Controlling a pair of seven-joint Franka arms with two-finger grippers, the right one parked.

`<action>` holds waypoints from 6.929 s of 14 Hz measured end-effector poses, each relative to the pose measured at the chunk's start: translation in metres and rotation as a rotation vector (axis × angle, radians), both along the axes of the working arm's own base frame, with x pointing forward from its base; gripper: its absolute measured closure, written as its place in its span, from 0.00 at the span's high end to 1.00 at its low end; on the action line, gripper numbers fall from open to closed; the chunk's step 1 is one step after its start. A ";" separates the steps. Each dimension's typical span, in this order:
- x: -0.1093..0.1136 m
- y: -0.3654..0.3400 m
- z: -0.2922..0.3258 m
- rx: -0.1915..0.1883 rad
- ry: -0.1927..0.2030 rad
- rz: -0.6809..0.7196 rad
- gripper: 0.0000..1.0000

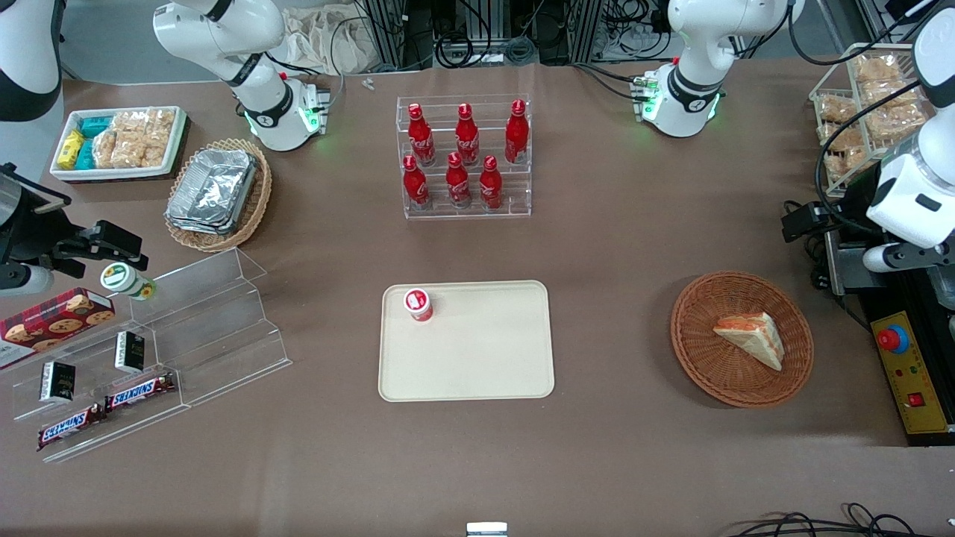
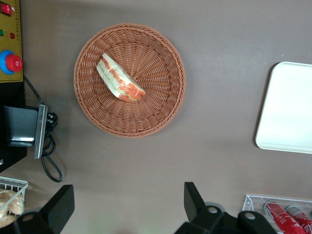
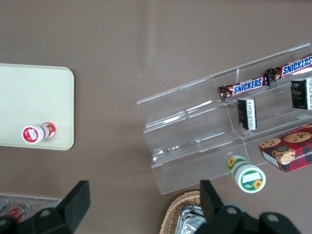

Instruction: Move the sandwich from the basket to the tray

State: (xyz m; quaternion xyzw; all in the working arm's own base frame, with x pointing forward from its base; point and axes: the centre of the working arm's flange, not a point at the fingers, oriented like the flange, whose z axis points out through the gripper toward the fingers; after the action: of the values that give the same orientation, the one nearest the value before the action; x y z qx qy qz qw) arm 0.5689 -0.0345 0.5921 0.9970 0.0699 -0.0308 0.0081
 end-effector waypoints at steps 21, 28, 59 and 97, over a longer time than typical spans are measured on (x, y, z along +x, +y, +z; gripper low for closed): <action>0.047 0.064 -0.224 0.025 0.026 0.833 1.00; 0.061 0.061 -0.331 0.055 0.059 0.886 1.00; -0.001 -0.276 -0.158 -0.046 -0.001 -0.168 0.19; 0.029 -0.143 -0.007 -0.023 -0.002 -0.200 1.00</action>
State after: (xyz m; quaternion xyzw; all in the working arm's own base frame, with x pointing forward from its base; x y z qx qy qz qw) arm 0.5976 -0.1779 0.5846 0.9989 -0.0301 -0.0311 0.0166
